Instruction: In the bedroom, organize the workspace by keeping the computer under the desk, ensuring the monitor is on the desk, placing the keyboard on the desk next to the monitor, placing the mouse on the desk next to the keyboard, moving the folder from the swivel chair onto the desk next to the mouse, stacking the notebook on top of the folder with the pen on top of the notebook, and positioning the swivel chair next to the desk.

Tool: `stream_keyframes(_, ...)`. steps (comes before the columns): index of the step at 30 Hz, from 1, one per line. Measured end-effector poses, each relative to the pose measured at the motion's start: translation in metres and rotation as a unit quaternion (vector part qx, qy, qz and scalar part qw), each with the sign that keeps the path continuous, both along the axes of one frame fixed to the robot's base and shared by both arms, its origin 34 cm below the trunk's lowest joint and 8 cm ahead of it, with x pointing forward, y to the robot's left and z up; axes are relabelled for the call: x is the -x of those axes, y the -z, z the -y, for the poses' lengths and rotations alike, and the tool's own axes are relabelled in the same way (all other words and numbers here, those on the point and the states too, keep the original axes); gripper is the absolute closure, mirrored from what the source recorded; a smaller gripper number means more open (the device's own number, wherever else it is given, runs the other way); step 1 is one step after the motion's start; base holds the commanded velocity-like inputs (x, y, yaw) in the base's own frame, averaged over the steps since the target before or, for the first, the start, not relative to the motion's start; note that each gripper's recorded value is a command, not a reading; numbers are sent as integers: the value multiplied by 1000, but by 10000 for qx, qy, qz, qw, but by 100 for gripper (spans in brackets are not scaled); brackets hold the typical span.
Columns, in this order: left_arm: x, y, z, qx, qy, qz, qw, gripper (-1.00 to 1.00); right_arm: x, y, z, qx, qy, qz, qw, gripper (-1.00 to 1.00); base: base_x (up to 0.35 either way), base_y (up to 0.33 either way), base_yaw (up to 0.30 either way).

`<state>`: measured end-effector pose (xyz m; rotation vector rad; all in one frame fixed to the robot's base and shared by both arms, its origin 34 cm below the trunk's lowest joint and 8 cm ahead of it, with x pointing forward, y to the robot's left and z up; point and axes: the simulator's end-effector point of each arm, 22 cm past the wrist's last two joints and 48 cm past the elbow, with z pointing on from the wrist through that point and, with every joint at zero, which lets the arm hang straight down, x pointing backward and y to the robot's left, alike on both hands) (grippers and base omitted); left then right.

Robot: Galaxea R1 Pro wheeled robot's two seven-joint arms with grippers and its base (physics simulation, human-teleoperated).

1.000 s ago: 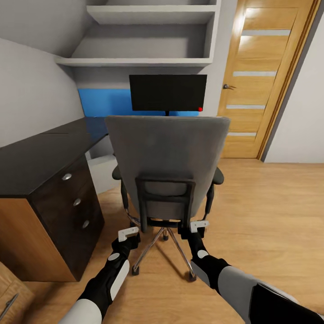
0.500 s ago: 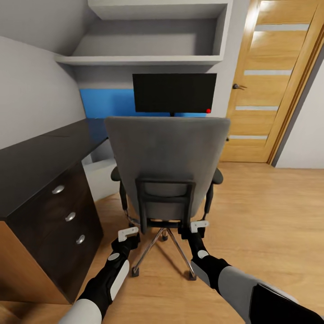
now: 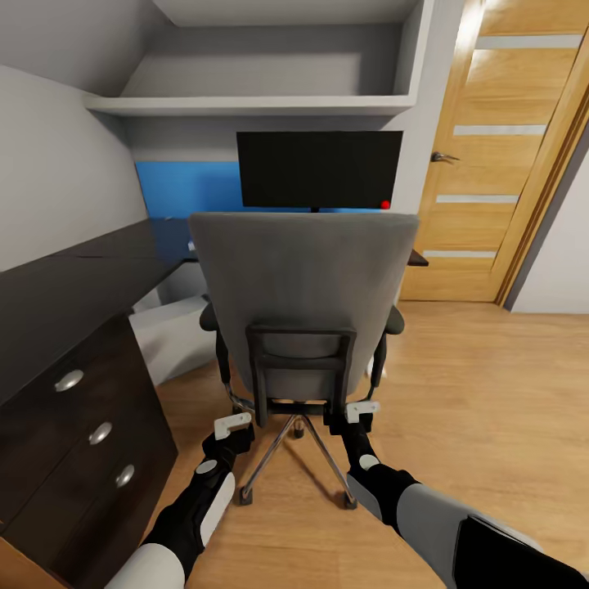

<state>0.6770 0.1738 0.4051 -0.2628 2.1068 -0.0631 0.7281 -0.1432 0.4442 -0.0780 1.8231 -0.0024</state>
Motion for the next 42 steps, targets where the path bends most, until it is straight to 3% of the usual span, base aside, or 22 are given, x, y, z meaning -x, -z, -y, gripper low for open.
stream_keyframes(42,2,3,1,-5,18,-32,10000,-100,0,0,2,45,-21,10,10000,-100,328,0,0)
